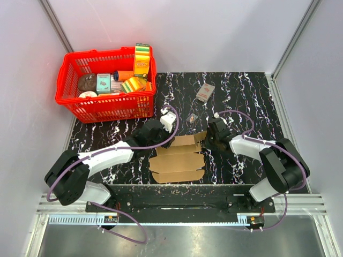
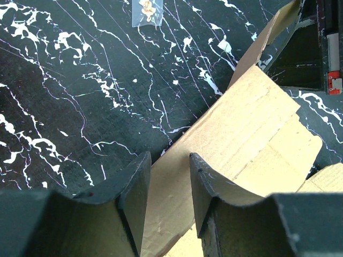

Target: Fold the paper box

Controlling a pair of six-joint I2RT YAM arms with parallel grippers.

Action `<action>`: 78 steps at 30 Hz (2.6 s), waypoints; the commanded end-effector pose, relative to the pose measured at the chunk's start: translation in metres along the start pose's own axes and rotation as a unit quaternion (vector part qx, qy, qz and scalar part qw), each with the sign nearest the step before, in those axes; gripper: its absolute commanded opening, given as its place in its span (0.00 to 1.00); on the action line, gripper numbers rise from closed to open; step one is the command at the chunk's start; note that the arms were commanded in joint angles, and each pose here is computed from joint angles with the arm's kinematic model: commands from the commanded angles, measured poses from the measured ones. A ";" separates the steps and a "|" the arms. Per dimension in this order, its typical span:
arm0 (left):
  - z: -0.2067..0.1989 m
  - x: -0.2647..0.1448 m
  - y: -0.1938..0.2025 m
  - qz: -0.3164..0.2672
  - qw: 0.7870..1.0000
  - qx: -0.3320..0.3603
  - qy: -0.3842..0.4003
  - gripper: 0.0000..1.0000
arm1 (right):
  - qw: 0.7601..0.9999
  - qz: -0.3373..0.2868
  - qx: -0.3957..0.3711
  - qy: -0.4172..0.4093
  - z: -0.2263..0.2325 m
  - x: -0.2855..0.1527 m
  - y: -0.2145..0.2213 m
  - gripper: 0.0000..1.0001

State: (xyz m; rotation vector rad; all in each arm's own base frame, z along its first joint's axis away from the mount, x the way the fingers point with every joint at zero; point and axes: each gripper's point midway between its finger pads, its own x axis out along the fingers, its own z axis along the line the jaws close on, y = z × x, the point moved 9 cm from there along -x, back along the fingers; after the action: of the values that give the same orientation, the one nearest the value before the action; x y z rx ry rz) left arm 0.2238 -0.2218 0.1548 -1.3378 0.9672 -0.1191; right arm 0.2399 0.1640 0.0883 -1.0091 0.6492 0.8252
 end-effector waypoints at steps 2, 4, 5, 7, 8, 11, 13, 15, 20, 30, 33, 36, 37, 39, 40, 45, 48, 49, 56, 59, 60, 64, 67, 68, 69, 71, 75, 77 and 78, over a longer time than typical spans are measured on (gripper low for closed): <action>-0.001 0.001 -0.011 -0.015 1.000 0.002 -0.004 0.40 | 0.999 -0.004 -0.005 -0.035 0.008 -0.002 -0.005 0.04; -0.002 0.001 -0.011 -0.016 1.000 0.002 -0.004 0.40 | 0.999 -0.005 -0.004 -0.045 0.011 -0.005 -0.006 0.04; -0.002 0.000 -0.012 -0.017 1.000 0.002 -0.002 0.40 | 0.999 -0.006 -0.006 -0.051 0.012 -0.008 -0.007 0.04; -0.002 0.000 -0.012 -0.017 1.000 0.002 -0.002 0.40 | 0.998 -0.008 -0.005 -0.059 0.014 -0.011 -0.008 0.04; -0.002 0.000 -0.011 -0.016 1.000 0.002 -0.002 0.40 | 0.998 -0.011 -0.005 -0.064 0.015 -0.014 -0.009 0.04; -0.002 0.000 -0.011 -0.017 1.000 0.002 -0.003 0.40 | 0.997 -0.014 -0.002 -0.079 0.019 -0.018 -0.010 0.04; -0.002 0.000 -0.011 -0.015 1.000 0.001 -0.003 0.40 | 0.996 -0.010 0.000 -0.089 0.021 -0.019 -0.010 0.04; -0.003 0.000 -0.010 -0.014 1.000 0.002 -0.002 0.40 | 0.994 -0.019 0.004 -0.109 0.026 -0.020 -0.013 0.04; -0.003 0.000 -0.008 -0.013 1.000 0.001 -0.003 0.40 | 0.990 -0.001 0.017 -0.141 0.031 -0.017 -0.009 0.04; -0.004 -0.001 -0.010 -0.016 1.000 0.002 -0.002 0.40 | 0.985 0.037 0.031 -0.167 0.032 0.004 0.001 0.03; -0.003 0.000 -0.009 -0.014 1.000 0.002 -0.003 0.39 | 0.985 0.042 0.031 -0.164 0.031 0.006 0.003 0.04; -0.004 0.000 -0.010 -0.015 1.000 0.003 -0.003 0.39 | 0.985 0.047 0.030 -0.162 0.029 0.009 0.006 0.04; -0.004 0.000 -0.009 -0.014 1.000 0.002 -0.002 0.39 | 0.985 0.050 0.030 -0.163 0.028 0.010 0.008 0.03; -0.004 0.000 -0.009 -0.014 1.000 0.002 -0.002 0.39 | 0.985 0.056 0.031 -0.162 0.027 0.012 0.009 0.04; -0.004 -0.001 -0.009 -0.015 1.000 0.002 -0.002 0.39 | 0.985 0.058 0.031 -0.162 0.027 0.013 0.010 0.04; -0.004 -0.001 -0.009 -0.013 1.000 0.004 -0.003 0.39 | 0.987 0.053 0.020 -0.152 0.026 0.006 0.007 0.05; -0.004 -0.002 -0.009 -0.013 1.000 0.004 -0.005 0.39 | 0.992 0.021 0.007 -0.121 0.026 -0.009 -0.004 0.05; -0.004 -0.002 -0.010 -0.014 1.000 0.004 -0.004 0.39 | 0.994 0.015 0.003 -0.112 0.025 -0.013 -0.006 0.06; -0.003 -0.003 -0.010 -0.013 1.000 0.004 -0.008 0.39 | 0.997 -0.035 -0.037 -0.058 0.019 -0.061 -0.021 0.18; -0.003 -0.003 -0.009 -0.013 1.000 0.004 -0.008 0.39 | 0.997 -0.062 -0.040 -0.031 0.013 -0.078 -0.025 0.26; -0.003 -0.003 -0.011 -0.015 1.000 0.005 -0.007 0.39 | 0.997 -0.064 -0.042 -0.019 0.010 -0.082 -0.026 0.27; -0.004 -0.003 -0.011 -0.015 1.000 0.005 -0.007 0.39 | 0.995 -0.082 -0.063 0.013 0.005 -0.094 -0.035 0.35; -0.003 -0.004 -0.011 -0.015 1.000 0.005 -0.007 0.39 | 0.992 -0.086 -0.093 0.012 0.005 -0.099 -0.044 0.40; -0.003 -0.004 -0.010 -0.014 1.000 0.005 -0.008 0.39 | 0.991 -0.088 -0.101 0.012 0.005 -0.100 -0.047 0.42; -0.003 -0.004 -0.010 -0.014 1.000 0.006 -0.008 0.39 | 0.989 -0.095 -0.112 0.007 0.009 -0.103 -0.053 0.43; -0.003 -0.004 -0.011 -0.014 1.000 0.006 -0.008 0.39 | 0.982 -0.099 -0.160 -0.002 0.012 -0.106 -0.059 0.45; -0.004 -0.004 -0.012 -0.015 1.000 0.004 -0.006 0.39 | 0.966 -0.118 -0.229 0.003 0.016 -0.112 -0.076 0.50; -0.005 -0.004 -0.012 -0.016 1.000 0.003 -0.004 0.40 | 0.960 -0.134 -0.244 0.011 0.016 -0.108 -0.083 0.52; -0.005 -0.004 -0.013 -0.017 1.000 0.003 -0.004 0.39 | 0.959 -0.141 -0.243 0.019 0.015 -0.106 -0.085 0.52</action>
State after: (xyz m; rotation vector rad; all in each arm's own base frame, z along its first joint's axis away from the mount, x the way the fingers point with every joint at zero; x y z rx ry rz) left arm 0.2218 -0.2236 0.1545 -1.3312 0.9639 -0.1190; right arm 0.2367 0.1281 0.2060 -1.3893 0.3819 0.7968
